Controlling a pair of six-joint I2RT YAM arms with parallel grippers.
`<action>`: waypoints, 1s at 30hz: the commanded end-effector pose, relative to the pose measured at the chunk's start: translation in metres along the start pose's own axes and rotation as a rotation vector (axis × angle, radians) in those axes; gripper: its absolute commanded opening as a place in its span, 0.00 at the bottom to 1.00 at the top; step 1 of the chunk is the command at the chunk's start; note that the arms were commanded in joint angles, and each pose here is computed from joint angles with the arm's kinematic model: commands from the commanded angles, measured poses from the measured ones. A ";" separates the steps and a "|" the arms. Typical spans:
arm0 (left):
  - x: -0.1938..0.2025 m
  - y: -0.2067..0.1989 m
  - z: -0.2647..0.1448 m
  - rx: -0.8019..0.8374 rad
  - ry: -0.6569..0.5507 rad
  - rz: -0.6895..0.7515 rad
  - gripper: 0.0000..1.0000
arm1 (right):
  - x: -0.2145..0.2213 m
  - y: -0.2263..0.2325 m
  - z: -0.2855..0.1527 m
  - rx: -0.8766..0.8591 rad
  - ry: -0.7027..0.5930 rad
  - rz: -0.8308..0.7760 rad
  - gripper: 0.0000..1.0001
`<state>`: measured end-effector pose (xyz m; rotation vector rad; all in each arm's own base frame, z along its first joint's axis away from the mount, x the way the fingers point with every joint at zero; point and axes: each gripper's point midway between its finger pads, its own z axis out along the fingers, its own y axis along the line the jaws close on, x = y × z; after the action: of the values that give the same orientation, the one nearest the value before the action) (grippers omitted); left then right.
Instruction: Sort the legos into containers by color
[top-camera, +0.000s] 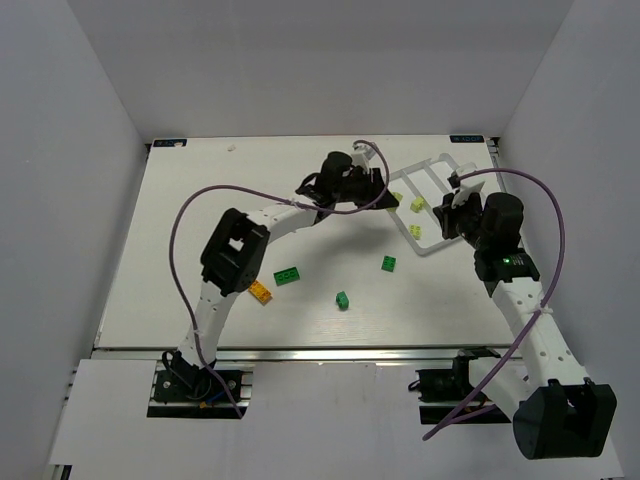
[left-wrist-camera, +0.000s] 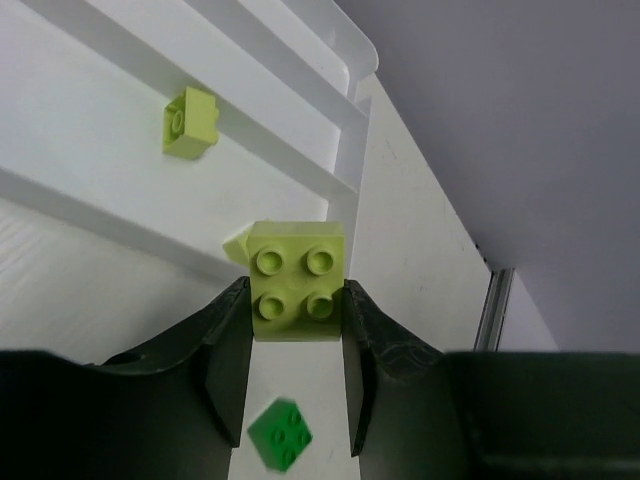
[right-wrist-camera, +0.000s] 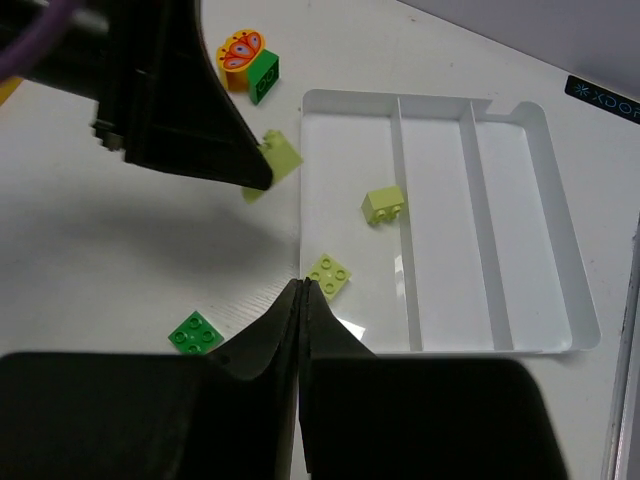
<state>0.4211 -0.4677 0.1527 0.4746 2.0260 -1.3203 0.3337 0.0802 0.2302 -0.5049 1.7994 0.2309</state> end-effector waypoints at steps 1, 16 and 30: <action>-0.046 -0.048 0.025 0.103 -0.143 0.015 0.03 | -0.016 -0.005 -0.002 0.011 -0.054 0.010 0.00; -0.019 0.006 0.090 -0.175 -0.234 -0.045 0.57 | -0.017 -0.003 -0.006 -0.021 -0.070 0.012 0.10; -0.099 -0.049 -0.015 -0.230 -0.328 0.063 0.45 | -0.029 0.022 -0.016 -0.168 -0.124 -0.044 0.40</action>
<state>0.4602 -0.5075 0.1193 0.2001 2.0646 -1.0646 0.3201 0.0924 0.2463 -0.5816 1.7208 0.3559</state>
